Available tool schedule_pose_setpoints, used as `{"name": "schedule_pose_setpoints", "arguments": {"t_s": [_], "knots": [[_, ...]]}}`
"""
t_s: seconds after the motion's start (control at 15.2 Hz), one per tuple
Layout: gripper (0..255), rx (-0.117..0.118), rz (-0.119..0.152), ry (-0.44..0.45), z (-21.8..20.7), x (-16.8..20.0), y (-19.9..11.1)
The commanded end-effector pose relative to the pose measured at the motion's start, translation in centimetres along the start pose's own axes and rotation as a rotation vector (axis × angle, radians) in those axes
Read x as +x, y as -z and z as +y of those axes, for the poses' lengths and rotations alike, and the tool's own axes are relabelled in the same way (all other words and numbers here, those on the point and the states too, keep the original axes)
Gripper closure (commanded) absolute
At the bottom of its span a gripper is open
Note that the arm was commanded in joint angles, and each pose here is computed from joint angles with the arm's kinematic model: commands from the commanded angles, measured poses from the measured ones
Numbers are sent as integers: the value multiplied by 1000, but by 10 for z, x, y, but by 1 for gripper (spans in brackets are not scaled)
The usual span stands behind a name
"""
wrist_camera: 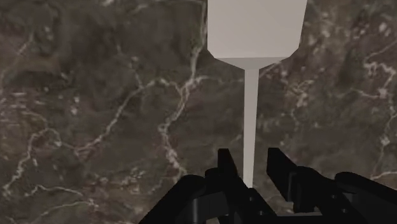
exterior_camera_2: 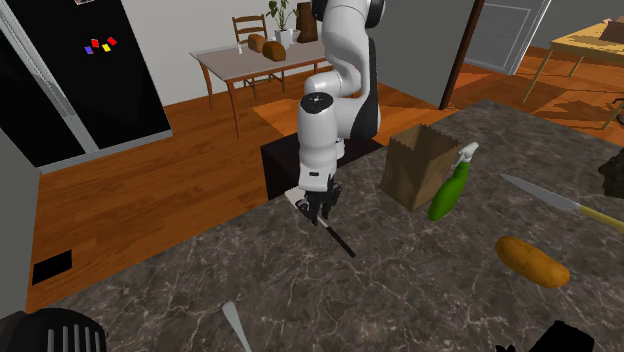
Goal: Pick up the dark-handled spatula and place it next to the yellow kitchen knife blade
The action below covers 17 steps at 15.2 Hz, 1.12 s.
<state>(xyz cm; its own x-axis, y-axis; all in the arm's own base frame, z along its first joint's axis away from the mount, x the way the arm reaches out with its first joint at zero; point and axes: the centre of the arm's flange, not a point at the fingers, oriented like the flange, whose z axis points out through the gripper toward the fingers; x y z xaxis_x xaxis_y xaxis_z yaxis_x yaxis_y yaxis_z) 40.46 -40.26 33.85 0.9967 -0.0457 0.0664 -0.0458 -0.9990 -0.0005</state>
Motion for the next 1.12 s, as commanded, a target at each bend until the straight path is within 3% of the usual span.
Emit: {"name": "schedule_pose_setpoints", "arguments": {"t_s": [0.0,0.46,1.06], "knots": [[255,0,0,0,0,0,0],[255,0,0,0,0,0,0],[255,0,0,0,0,3,47]]}}
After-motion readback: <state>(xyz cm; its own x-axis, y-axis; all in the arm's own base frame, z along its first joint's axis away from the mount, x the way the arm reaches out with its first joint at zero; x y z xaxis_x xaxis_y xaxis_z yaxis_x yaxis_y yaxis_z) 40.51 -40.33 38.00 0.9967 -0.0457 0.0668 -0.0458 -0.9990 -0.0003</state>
